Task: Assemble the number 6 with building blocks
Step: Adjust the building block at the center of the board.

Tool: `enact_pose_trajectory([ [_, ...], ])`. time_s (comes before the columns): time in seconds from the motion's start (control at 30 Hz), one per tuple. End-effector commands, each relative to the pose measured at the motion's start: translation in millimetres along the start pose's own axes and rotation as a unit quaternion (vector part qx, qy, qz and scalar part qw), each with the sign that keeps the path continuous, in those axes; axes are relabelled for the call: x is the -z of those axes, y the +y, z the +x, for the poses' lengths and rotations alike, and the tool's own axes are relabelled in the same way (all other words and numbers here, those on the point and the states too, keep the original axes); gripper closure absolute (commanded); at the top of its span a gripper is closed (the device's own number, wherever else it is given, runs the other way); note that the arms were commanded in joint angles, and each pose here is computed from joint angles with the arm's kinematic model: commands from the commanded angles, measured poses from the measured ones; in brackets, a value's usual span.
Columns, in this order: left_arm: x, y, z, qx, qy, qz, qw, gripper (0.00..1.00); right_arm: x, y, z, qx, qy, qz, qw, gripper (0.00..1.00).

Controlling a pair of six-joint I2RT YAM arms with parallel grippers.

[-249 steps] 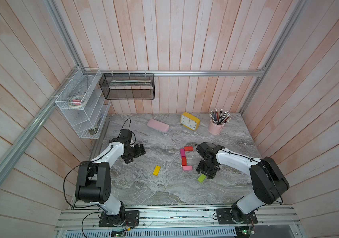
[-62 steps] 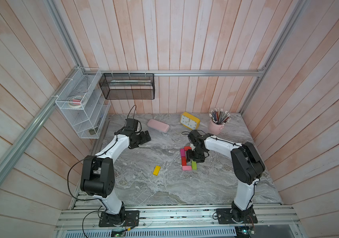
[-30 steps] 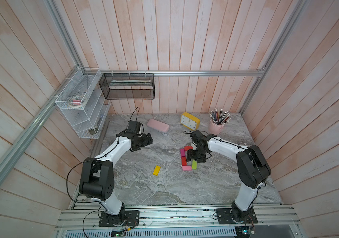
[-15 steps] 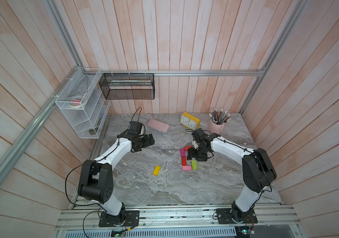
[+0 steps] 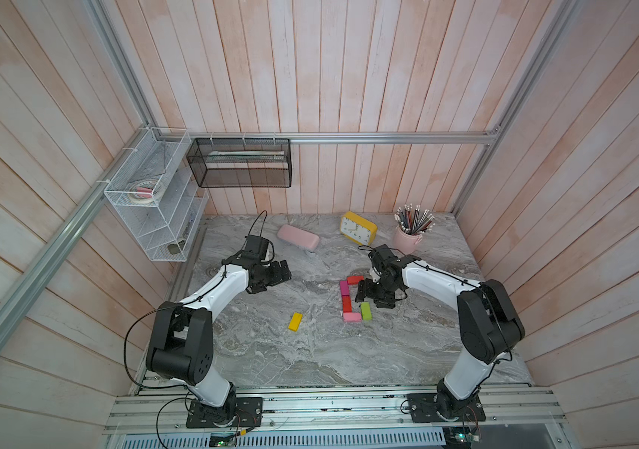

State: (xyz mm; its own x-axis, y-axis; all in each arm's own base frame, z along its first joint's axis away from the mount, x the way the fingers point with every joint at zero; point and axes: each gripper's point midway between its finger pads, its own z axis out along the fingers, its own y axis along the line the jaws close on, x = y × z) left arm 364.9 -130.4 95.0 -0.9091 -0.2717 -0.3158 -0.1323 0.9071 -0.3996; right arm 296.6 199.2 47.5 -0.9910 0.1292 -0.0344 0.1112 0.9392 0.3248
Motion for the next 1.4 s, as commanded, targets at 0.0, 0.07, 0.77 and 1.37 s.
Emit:
enact_pose_trajectory([
  [0.0,6,-11,10,0.004,0.000,0.023,1.000,0.02,5,10,-1,-0.009,-0.005,-0.044,0.999,0.17],
  [0.07,4,-14,18,0.008,0.008,0.028,1.000,0.02,4,9,0,-0.015,-0.005,-0.053,0.998,0.17],
  [0.77,-1,-22,45,0.010,0.028,0.030,0.999,0.02,-6,11,17,-0.020,0.036,-0.096,0.995,0.16],
  [1.37,-4,-21,41,0.010,0.026,0.024,0.999,0.02,-3,17,20,-0.014,0.041,-0.112,0.993,0.17],
])
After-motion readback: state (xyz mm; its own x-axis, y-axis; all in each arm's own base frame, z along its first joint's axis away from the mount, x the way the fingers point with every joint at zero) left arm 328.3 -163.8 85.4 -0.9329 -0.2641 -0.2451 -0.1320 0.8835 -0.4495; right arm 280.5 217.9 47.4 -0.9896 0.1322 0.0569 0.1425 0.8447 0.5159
